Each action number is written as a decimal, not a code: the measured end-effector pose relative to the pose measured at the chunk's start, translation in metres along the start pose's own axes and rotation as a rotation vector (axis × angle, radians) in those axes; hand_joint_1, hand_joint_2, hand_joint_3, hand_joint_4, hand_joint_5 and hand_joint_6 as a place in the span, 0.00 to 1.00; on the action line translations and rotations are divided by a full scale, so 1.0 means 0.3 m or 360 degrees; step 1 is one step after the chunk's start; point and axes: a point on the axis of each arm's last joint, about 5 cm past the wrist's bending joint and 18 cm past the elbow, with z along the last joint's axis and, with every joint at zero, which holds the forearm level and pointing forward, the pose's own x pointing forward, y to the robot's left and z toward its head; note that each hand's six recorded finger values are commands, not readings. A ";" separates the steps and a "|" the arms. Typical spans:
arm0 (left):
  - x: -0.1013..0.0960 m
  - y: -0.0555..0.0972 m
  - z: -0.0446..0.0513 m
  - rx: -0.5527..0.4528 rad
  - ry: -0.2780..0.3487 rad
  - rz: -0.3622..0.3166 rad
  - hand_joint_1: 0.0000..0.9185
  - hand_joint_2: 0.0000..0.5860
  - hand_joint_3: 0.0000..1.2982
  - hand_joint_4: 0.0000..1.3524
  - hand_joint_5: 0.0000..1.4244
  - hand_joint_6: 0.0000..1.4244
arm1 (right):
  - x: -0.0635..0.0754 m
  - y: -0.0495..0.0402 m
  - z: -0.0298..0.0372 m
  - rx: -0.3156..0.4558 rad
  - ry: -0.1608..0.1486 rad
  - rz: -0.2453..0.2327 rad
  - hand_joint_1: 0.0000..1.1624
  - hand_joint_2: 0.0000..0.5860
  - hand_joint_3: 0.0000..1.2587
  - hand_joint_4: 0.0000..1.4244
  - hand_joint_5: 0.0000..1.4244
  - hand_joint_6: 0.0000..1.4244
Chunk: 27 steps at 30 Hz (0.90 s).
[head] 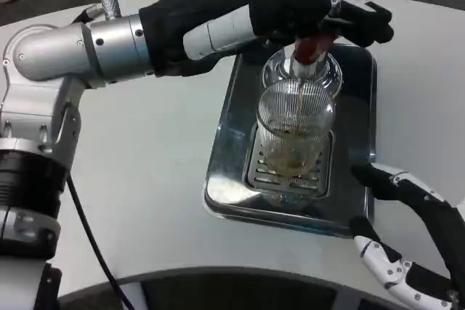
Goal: Grasp the cup under the faucet to collect the drink, then remove the cup.
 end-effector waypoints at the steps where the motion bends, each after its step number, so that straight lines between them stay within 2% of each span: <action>1: 0.000 -0.001 0.000 0.0003 0.0001 0.0000 0.00 0.02 0.25 0.07 0.10 0.01 | 0.001 0.000 -0.001 0.0005 0.0002 -0.0001 0.56 0.75 0.21 0.17 0.17 0.10; 14: -0.006 0.001 0.009 0.0069 0.0013 -0.0006 0.00 0.02 0.26 0.07 0.10 0.01 | 0.009 0.001 0.000 0.0030 0.0010 -0.0018 0.57 0.72 0.20 0.17 0.17 0.10; 17: -0.006 0.001 0.010 0.0075 0.0015 -0.0007 0.00 0.03 0.26 0.07 0.10 0.01 | 0.011 0.002 -0.001 0.0054 0.0018 -0.0027 0.59 0.68 0.20 0.16 0.16 0.10; 20: -0.008 -0.001 0.009 0.0082 0.0016 -0.0005 0.00 0.02 0.26 0.07 0.10 0.01 | 0.016 0.006 -0.003 0.0105 0.0031 -0.0037 0.63 0.55 0.15 0.13 0.13 0.10; 22: -0.009 -0.002 0.010 0.0087 0.0016 -0.0005 0.00 0.03 0.26 0.07 0.10 0.01 | 0.020 0.009 -0.006 0.0148 0.0039 -0.0042 0.65 0.52 0.14 0.12 0.12 0.10; 25: -0.009 -0.004 0.010 0.0091 0.0017 -0.0001 0.00 0.03 0.26 0.07 0.10 0.00 | 0.038 0.021 -0.017 0.0278 0.0070 -0.0083 0.72 0.42 0.08 0.09 0.10 0.11; 27: -0.009 -0.005 0.009 0.0091 0.0018 -0.0001 0.00 0.03 0.26 0.07 0.10 0.00 | 0.049 0.028 -0.021 0.0346 0.0077 -0.0113 0.74 0.38 0.07 0.08 0.09 0.12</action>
